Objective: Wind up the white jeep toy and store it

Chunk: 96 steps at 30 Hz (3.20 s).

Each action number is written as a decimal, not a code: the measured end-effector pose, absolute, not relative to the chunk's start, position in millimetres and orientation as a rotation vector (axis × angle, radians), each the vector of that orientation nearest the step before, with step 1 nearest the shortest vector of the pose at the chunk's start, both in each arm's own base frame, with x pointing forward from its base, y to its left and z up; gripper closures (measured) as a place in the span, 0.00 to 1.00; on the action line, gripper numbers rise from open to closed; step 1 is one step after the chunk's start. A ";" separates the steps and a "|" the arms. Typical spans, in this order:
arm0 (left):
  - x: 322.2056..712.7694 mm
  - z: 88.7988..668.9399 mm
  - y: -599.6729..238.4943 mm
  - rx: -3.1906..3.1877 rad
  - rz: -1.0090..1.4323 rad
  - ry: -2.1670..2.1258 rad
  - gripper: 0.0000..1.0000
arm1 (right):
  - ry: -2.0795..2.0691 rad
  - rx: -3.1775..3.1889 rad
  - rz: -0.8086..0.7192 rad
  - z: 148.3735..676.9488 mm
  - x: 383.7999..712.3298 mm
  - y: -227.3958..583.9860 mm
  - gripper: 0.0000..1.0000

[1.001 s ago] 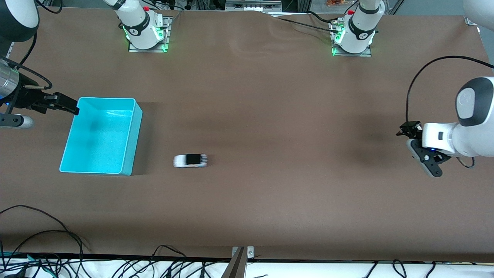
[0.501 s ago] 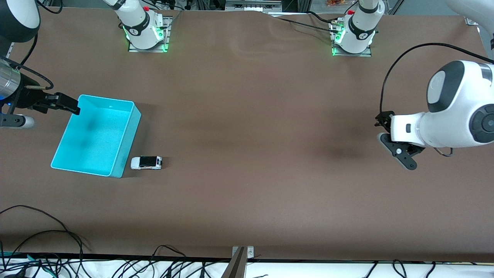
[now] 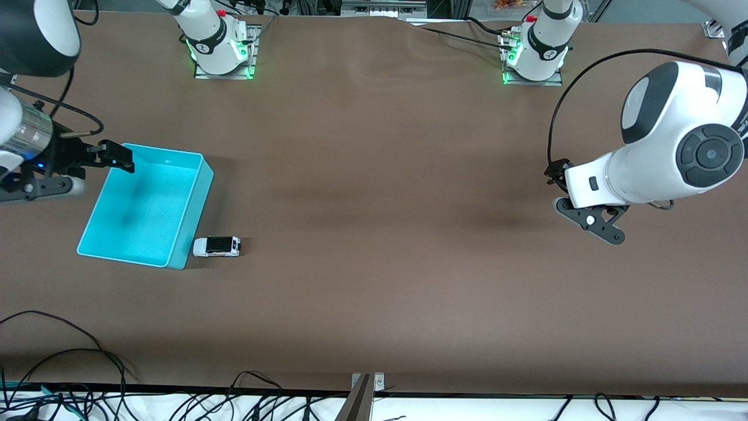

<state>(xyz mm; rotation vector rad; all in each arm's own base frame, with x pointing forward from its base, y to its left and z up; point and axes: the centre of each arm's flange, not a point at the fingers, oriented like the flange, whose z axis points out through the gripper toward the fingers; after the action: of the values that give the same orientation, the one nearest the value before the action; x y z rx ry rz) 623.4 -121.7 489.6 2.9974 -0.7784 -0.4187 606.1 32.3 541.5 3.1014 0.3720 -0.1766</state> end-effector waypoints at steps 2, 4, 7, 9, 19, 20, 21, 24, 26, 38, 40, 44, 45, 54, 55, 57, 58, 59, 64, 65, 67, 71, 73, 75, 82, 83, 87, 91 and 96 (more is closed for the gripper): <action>619.8 495.2 -121.3 3.010 -0.429 -0.747 0.00 | 0.471 3.091 -0.198 532.9 609.0 34.6 0.00; 616.6 501.5 -120.0 3.020 -0.432 -0.725 0.00 | 0.576 3.077 -0.219 523.7 612.0 36.7 0.00; 611.3 509.4 -116.8 3.029 -0.450 -0.701 0.00 | 0.768 3.043 -0.247 507.4 617.7 41.6 0.00; 608.0 514.5 -114.4 3.034 -0.460 -0.692 0.00 | 0.890 3.016 -0.252 496.0 622.8 44.8 0.00; 595.6 553.8 -98.6 3.094 -0.365 -0.610 0.00 | 1.446 2.826 -0.260 426.3 650.7 53.0 0.00; 594.5 557.9 -93.0 3.103 -0.347 -0.593 0.00 | 1.494 2.805 -0.262 418.0 653.2 54.3 0.00; 593.6 561.7 -86.9 3.112 -0.326 -0.576 0.00 | 1.542 2.783 -0.263 410.0 655.4 56.4 0.00; 589.6 571.4 -72.6 3.134 -0.254 -0.538 0.00 | 1.680 2.714 -0.255 386.9 661.8 65.8 0.00; 584.9 577.7 -66.6 3.143 -0.199 -0.520 0.00 | 1.775 2.660 -0.244 370.6 666.0 72.7 0.00; 561.4 603.5 -55.2 3.159 0.012 -0.470 0.00 | 2.130 2.418 -0.194 286.3 679.5 96.4 0.00; 559.9 605.2 -55.1 3.161 0.033 -0.466 0.00 | 2.138 2.408 -0.183 274.8 680.3 96.3 0.00; 557.0 608.0 -54.5 3.165 0.047 -0.445 0.00 | 2.142 2.388 -0.142 254.2 681.0 96.3 0.00; 556.7 608.6 -54.3 3.166 0.049 -0.437 0.00 | 2.145 2.382 -0.131 250.0 680.6 96.2 0.00; 553.6 604.4 -55.3 3.115 0.006 -0.297 0.00 | 2.152 2.345 -0.065 211.9 667.2 95.2 0.00; 553.4 603.8 -54.4 3.113 0.001 -0.285 0.00 | 2.152 2.343 -0.062 209.1 665.6 95.1 0.00; 552.9 603.4 -52.5 3.113 -0.009 -0.262 0.00 | 2.153 2.341 -0.059 203.7 662.2 94.8 0.00; 552.6 603.3 -52.0 3.114 -0.014 -0.247 0.00 | 2.153 2.341 -0.059 202.0 661.1 94.6 0.01; 551.9 603.1 -51.6 3.115 -0.023 -0.224 0.00 | 2.154 2.340 -0.058 200.3 660.0 94.5 0.02; 548.2 601.4 -52.8 3.123 -0.071 -0.085 0.00 | 2.171 2.322 -0.052 198.9 659.0 94.5 0.13; 547.9 601.1 -53.3 3.124 -0.075 -0.068 0.00 | 2.174 2.318 -0.051 199.2 659.1 94.6 0.19; 547.5 601.6 -55.2 3.124 -0.077 -0.049 0.00 | 2.179 2.313 -0.050 199.8 659.2 94.8 0.35; 547.4 605.2 -58.8 3.124 -0.067 -0.040 0.00 | 2.182 2.308 -0.046 201.2 659.5 95.2 0.48; 547.3 605.8 -58.1 3.121 -0.070 -0.037 0.00 | 2.184 2.307 -0.046 201.2 659.4 95.8 0.48; 547.5 605.7 -56.8 3.117 -0.073 -0.032 0.00 | 2.187 2.304 -0.044 201.6 659.3 97.3 0.48; 548.4 604.2 -55.2 3.115 -0.078 -0.027 0.00 | 2.213 2.274 0.010 218.6 660.6 116.6 0.48; 548.4 604.2 -55.1 3.114 -0.079 -0.026 0.00 | 2.215 2.269 0.020 222.6 661.0 119.2 0.48; 548.5 604.1 -54.9 3.111 -0.079 -0.025 0.00 | 2.210 2.256 0.053 242.7 663.9 124.6 0.48; 548.6 603.9 -55.1 3.110 -0.080 -0.025 0.00 | 2.192 2.270 0.053 265.7 667.3 124.4 0.48; 548.8 603.6 -54.5 3.110 -0.081 -0.023 0.00 | 2.174 2.291 0.036 300.4 671.5 122.8 0.48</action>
<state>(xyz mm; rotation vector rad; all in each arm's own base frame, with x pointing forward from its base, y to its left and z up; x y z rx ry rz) 548.8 -54.5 603.6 3.1095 -0.0228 -0.0811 671.5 122.8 300.4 2.2913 2.1739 0.0359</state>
